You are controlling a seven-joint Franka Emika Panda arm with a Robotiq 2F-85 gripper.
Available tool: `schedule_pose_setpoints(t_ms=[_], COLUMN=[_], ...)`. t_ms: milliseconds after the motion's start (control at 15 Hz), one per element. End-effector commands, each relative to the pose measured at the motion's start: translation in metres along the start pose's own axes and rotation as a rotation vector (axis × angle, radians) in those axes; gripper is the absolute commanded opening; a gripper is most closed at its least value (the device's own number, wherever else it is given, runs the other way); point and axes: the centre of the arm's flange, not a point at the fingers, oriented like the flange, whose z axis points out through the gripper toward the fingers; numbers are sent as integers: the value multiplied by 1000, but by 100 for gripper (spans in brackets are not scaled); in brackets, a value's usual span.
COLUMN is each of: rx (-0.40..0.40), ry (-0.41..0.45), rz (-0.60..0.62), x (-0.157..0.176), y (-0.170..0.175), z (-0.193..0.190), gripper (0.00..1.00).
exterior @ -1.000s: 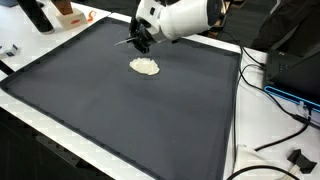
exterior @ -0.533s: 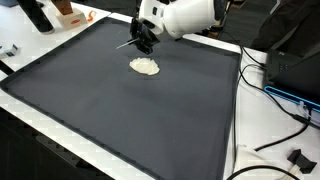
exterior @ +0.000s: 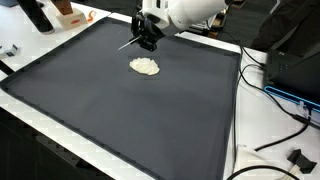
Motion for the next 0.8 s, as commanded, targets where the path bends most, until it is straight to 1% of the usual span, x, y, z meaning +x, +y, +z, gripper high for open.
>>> schedule_pose_setpoints(t_ms=[0,200,533,733], rx=[41,102,253,324], ry=[52,81,143,177], rz=[-66,-109,-187,-217], x=[-15,-21,-27,-28], y=[18,26,40,49], z=[-6,-15,-35,-44], gripper=[1,1,1,1])
